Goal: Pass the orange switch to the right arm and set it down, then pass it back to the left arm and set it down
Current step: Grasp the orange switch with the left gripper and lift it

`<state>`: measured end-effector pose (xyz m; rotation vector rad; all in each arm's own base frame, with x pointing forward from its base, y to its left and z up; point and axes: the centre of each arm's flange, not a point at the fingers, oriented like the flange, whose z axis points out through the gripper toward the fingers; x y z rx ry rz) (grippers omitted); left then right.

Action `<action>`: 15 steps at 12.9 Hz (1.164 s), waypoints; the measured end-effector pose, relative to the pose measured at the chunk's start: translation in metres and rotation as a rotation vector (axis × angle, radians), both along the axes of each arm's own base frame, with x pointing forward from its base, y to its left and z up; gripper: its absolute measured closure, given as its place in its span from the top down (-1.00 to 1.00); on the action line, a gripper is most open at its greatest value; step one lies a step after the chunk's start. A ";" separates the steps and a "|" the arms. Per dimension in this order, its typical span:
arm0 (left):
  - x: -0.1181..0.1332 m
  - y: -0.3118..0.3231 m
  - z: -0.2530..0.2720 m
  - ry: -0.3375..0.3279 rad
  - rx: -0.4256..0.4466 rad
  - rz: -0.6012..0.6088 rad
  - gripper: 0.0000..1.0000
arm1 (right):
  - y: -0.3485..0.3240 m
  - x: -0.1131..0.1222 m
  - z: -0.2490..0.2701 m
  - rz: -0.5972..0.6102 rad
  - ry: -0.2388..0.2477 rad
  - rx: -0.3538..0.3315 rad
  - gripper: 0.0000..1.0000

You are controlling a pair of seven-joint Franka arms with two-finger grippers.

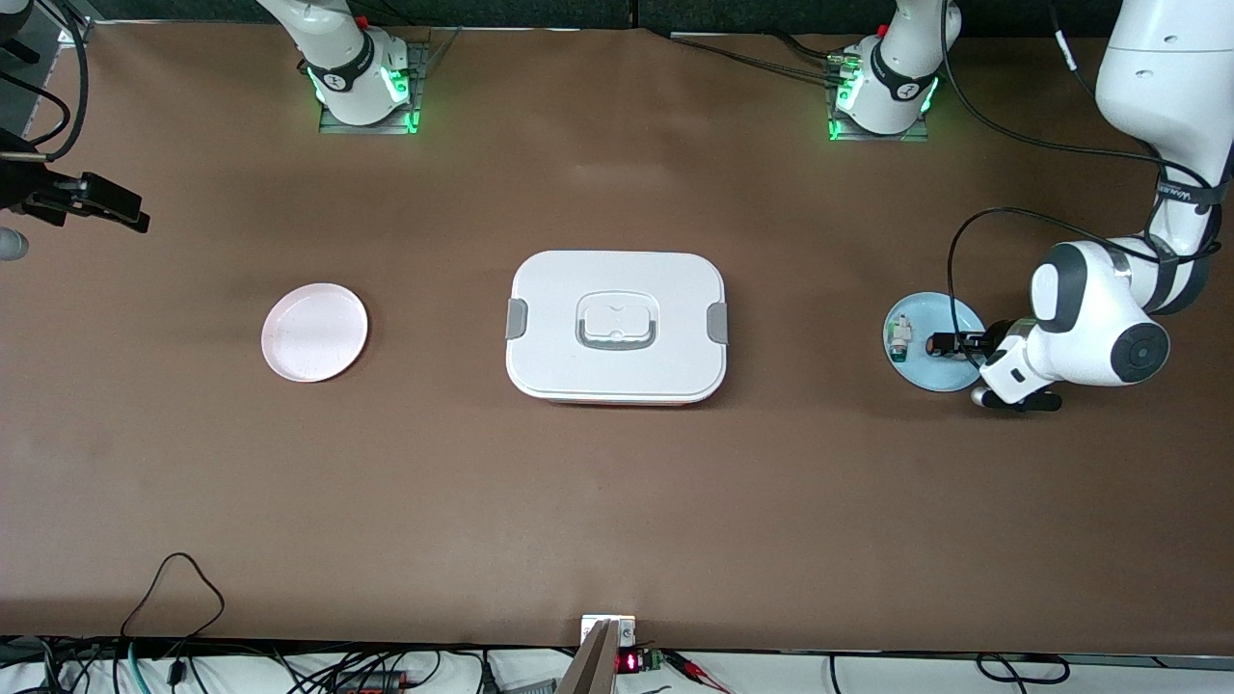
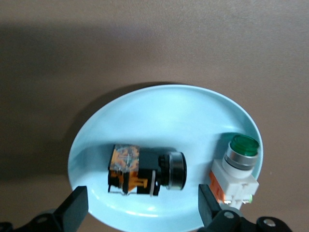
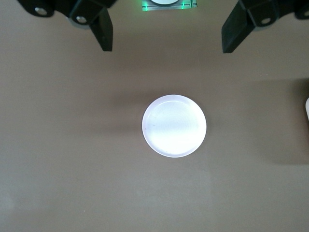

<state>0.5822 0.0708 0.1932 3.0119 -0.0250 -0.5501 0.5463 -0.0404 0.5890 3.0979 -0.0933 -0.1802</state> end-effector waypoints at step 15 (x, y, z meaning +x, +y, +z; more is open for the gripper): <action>-0.004 -0.004 -0.022 0.026 -0.009 -0.007 0.45 | -0.001 0.009 -0.014 0.001 0.012 0.003 1.00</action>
